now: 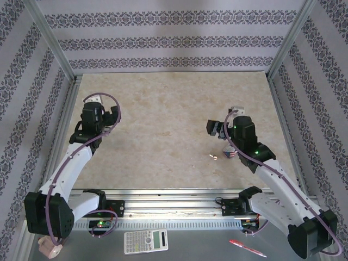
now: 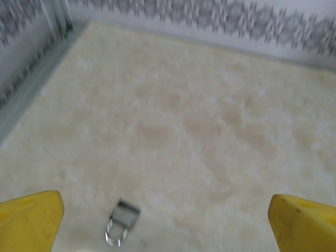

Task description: Unlock with the key

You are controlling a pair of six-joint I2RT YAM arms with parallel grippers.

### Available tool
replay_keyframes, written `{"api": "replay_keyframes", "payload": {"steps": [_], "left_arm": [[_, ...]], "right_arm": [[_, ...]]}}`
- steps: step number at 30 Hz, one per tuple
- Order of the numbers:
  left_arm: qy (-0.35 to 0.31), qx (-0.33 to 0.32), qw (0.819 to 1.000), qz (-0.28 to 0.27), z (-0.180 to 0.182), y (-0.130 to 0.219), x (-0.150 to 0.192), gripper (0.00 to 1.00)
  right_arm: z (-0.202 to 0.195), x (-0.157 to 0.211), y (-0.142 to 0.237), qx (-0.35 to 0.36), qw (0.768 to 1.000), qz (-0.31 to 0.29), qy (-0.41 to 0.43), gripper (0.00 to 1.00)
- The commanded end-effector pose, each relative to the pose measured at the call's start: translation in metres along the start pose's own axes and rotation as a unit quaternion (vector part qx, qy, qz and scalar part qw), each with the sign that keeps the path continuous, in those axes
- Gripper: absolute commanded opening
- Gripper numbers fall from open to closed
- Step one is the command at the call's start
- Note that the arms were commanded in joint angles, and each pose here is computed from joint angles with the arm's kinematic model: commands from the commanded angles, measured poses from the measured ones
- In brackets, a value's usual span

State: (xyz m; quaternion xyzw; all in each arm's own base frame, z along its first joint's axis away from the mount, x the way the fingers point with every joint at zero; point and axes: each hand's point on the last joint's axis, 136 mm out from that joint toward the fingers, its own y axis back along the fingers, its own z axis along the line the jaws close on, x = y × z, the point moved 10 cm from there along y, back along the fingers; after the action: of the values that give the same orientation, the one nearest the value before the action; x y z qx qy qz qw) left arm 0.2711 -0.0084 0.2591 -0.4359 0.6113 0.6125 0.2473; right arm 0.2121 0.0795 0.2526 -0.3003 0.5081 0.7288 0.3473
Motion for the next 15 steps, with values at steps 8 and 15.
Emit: {"api": "replay_keyframes", "payload": {"steps": [8,15], "left_arm": [[0.046,0.136,0.989,0.025,-0.016,0.036,0.028,1.00],[0.011,0.200,0.980,-0.018,-0.032,0.060,0.030,1.00]], "right_arm": [[-0.018,0.062,0.008,0.097,0.974,0.177,-0.099,0.87],[-0.020,0.082,-0.015,0.108,0.963,0.211,-0.131,0.65]]}}
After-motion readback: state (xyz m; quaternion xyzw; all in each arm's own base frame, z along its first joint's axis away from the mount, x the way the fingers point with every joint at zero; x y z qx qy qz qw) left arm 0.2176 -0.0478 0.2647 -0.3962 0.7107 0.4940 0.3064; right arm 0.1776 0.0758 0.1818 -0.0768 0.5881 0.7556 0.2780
